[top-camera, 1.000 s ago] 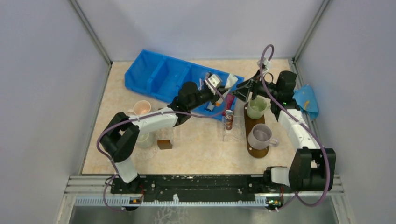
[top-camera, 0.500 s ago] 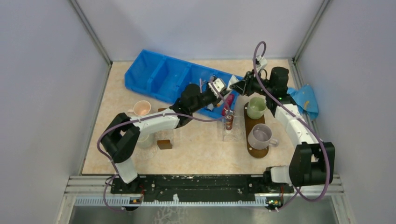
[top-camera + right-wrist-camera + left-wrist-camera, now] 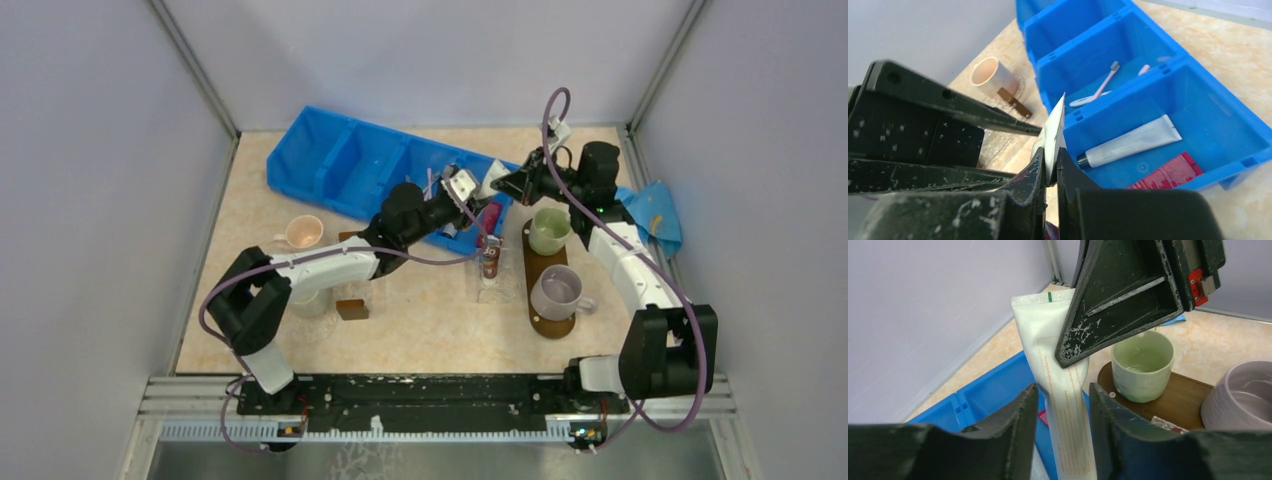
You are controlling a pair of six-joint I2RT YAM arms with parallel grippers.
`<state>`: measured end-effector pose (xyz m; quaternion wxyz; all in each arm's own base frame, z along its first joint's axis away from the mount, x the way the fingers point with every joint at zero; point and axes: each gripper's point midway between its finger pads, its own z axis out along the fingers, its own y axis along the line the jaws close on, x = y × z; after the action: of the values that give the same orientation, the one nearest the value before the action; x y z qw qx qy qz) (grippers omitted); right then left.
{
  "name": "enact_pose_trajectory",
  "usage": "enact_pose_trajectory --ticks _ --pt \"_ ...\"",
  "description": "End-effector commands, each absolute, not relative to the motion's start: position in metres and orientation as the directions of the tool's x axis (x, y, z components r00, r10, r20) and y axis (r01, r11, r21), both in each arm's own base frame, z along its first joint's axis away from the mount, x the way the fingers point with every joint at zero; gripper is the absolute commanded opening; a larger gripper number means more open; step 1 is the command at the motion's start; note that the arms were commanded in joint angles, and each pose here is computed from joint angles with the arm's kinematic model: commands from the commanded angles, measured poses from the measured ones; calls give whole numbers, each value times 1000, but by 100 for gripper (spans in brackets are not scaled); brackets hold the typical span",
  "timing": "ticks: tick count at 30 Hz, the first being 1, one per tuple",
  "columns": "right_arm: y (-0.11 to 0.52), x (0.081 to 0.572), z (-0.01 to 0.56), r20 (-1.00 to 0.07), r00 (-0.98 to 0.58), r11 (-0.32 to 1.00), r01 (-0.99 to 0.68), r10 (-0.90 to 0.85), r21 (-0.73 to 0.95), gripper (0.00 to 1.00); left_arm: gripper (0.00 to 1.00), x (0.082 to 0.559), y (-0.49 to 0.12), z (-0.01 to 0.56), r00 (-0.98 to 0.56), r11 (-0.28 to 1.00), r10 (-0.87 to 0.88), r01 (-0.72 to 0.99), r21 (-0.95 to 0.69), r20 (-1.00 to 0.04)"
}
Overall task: Prepare toiletry sets of a toothbrush and toothpaste on the tray
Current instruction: Pick up the toothpaste from the storage box, then place the toothpaste in the toothpaste holder.
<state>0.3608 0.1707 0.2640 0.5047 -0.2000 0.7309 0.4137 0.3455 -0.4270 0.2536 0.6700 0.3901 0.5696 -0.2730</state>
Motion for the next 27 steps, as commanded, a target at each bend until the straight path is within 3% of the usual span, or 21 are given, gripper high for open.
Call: enact_pose_trajectory --ticks 1,12,16,27 --pt "186 347 304 -946 -303 451 -833 115 321 0 54 325 -417 308 283 542 -59 814 207 -957" --pt "183 314 325 -969 -227 296 -923 102 247 0 93 293 -375 354 300 558 -184 816 152 -936" --pt "183 298 323 -979 -193 223 -953 68 204 0 99 292 -355 367 275 591 -214 800 99 -937" --pt "182 259 309 -992 -129 51 -990 10 129 0 99 311 -319 372 236 668 -255 744 5 -938"
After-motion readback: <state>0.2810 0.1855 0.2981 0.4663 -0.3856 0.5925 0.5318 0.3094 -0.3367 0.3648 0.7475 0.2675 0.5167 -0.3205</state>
